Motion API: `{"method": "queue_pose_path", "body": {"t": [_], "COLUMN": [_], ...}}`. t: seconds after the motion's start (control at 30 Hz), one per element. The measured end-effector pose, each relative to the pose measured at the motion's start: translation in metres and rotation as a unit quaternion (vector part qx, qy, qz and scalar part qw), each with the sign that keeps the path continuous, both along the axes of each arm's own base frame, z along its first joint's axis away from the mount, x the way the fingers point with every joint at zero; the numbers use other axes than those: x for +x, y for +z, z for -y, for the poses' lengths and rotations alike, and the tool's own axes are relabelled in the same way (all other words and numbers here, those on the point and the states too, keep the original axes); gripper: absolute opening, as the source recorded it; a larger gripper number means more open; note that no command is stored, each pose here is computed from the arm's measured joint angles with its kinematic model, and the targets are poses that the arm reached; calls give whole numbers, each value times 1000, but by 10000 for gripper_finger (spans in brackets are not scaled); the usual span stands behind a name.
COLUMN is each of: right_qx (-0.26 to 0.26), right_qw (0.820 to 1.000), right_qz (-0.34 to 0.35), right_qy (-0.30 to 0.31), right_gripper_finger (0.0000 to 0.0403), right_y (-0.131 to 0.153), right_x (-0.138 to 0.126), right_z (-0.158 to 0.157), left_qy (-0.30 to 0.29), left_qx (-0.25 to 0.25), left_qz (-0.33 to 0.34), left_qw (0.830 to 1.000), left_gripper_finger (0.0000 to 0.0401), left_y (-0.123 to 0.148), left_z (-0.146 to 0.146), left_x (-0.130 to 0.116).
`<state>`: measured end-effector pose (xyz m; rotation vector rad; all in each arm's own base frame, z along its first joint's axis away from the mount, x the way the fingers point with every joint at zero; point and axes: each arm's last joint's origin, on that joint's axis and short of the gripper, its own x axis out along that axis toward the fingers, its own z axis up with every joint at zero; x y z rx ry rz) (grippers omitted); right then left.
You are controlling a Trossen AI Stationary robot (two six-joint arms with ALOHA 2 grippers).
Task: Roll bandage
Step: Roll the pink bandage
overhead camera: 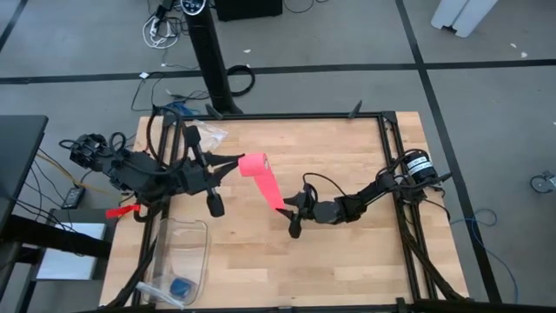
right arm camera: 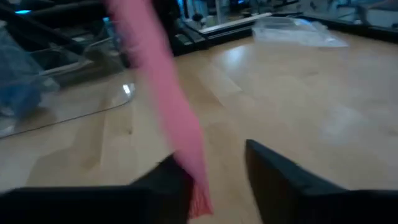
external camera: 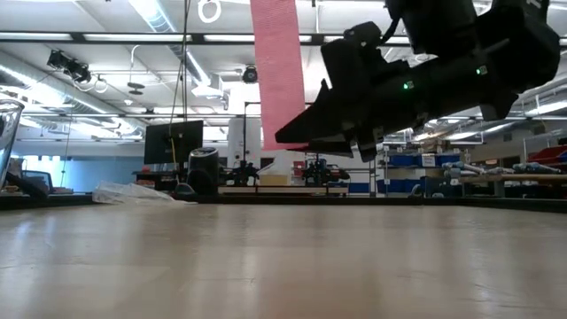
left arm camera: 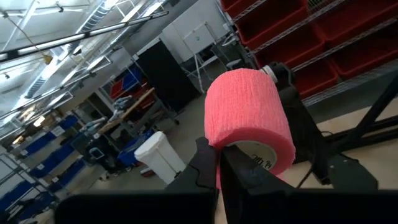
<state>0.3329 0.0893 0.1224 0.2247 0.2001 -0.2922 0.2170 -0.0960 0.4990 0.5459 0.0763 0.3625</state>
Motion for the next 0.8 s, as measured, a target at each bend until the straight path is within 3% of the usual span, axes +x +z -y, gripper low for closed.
{"method": "queue_pose_path", "body": {"t": [0.1, 0.17, 0.33, 0.57, 0.8], "right_qx": [9, 16, 31, -4, -73], "right_qw": [999, 997, 984, 963, 966], "right_qz": [-1, 8, 72, 135, 111], "right_qy": [39, 72, 160, 234, 220], "right_gripper_finger": [45, 14, 4, 2, 1], "right_y": [0, 2, 21, 89, 171], "right_x": [-1, -2, -9, -15, -16], "right_z": [-6, -14, -48, -101, -125], "left_qy": [4, 6, 23, 74, 73], "left_qx": [-2, -2, -4, -2, -9], "left_qz": [3, -5, -37, -92, -101], "left_qw": [1000, 1000, 999, 993, 992], "left_gripper_finger": [8, 8, 8, 8, 8], "left_y": [3, 2, -4, -37, -87], "left_z": [-4, -6, -14, -30, -47], "left_x": [-7, -11, -17, -7, 1]}}
